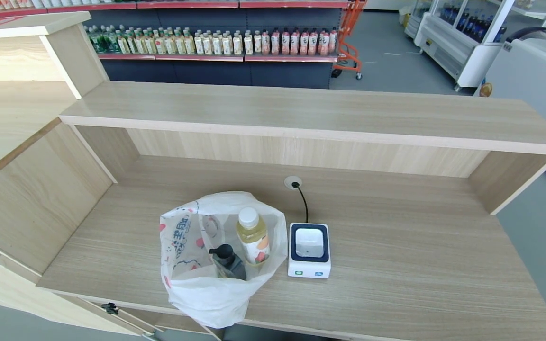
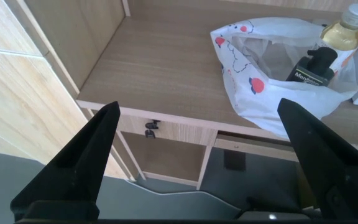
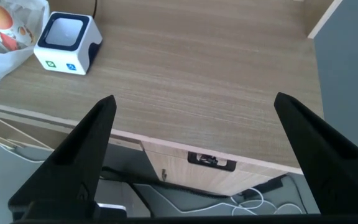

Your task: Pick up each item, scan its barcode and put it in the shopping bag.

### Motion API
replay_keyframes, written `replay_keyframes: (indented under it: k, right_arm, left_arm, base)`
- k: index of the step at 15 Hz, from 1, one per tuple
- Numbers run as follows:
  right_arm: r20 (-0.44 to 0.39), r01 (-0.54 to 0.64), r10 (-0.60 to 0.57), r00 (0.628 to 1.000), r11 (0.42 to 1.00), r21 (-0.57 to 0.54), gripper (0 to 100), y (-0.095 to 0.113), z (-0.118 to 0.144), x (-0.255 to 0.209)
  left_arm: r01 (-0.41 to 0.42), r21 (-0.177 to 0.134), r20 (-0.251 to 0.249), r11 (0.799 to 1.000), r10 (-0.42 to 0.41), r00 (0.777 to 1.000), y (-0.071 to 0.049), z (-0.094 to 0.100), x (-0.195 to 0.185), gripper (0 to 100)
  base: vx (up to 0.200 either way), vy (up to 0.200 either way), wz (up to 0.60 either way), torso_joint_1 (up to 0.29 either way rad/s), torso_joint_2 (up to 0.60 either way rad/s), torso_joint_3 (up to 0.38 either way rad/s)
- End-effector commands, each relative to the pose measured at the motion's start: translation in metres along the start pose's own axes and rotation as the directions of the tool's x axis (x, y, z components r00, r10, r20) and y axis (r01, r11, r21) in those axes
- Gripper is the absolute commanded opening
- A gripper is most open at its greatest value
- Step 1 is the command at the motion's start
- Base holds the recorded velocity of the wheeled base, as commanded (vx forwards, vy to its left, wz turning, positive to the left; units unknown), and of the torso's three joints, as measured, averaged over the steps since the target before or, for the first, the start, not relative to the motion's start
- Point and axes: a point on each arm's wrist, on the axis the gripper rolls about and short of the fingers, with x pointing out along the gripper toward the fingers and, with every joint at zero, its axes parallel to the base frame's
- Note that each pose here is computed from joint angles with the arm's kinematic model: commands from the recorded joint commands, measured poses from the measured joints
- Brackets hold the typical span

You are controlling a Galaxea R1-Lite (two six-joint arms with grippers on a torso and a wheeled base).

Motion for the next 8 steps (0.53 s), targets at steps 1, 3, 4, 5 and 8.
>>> replay_keyframes:
  k: [1, 3, 4, 5, 8]
  right_arm:
    - [-0.001, -0.002, 0.002, 1.000, 1.000, 0.001, 100, 0.0000, 0.0001, 0.0002]
    - [-0.004, -0.002, 0.002, 1.000, 1.000, 0.002, 100, 0.0000, -0.0002, 0.0002]
    - [-0.006, -0.002, 0.002, 1.000, 1.000, 0.004, 100, 0.0001, -0.0004, 0.0002]
    - [-0.009, -0.004, 0.004, 1.000, 1.000, 0.005, 100, 0.0001, -0.0007, 0.0002]
    - [-0.013, -0.006, 0.006, 1.000, 1.000, 0.004, 100, 0.0002, -0.0011, 0.0002]
  left_arm:
    - [0.000, -0.001, 0.001, 1.000, 0.000, 1.000, 0.0000, 0.0000, 0.0000, 100]
    - [0.000, -0.001, 0.001, 1.000, 0.000, 1.000, 0.0000, 0.0000, 0.0000, 100]
    - [0.000, 0.001, 0.001, 1.000, 0.000, 1.000, 0.0000, 0.0000, 0.0000, 100]
    - [0.000, -0.001, 0.001, 1.000, 0.000, 1.000, 0.0000, 0.0000, 0.0000, 100]
    - [0.000, 0.001, 0.001, 1.000, 0.000, 1.000, 0.0000, 0.0000, 0.0000, 100]
  base:
    - [0.000, 0.000, 0.00, 0.000, 0.00, 0.000]
    - [0.000, 0.000, 0.00, 0.000, 0.00, 0.000]
    - [0.000, 0.000, 0.00, 0.000, 0.00, 0.000]
    - [0.000, 0.000, 0.00, 0.000, 0.00, 0.000]
    - [0.000, 0.000, 0.00, 0.000, 0.00, 0.000]
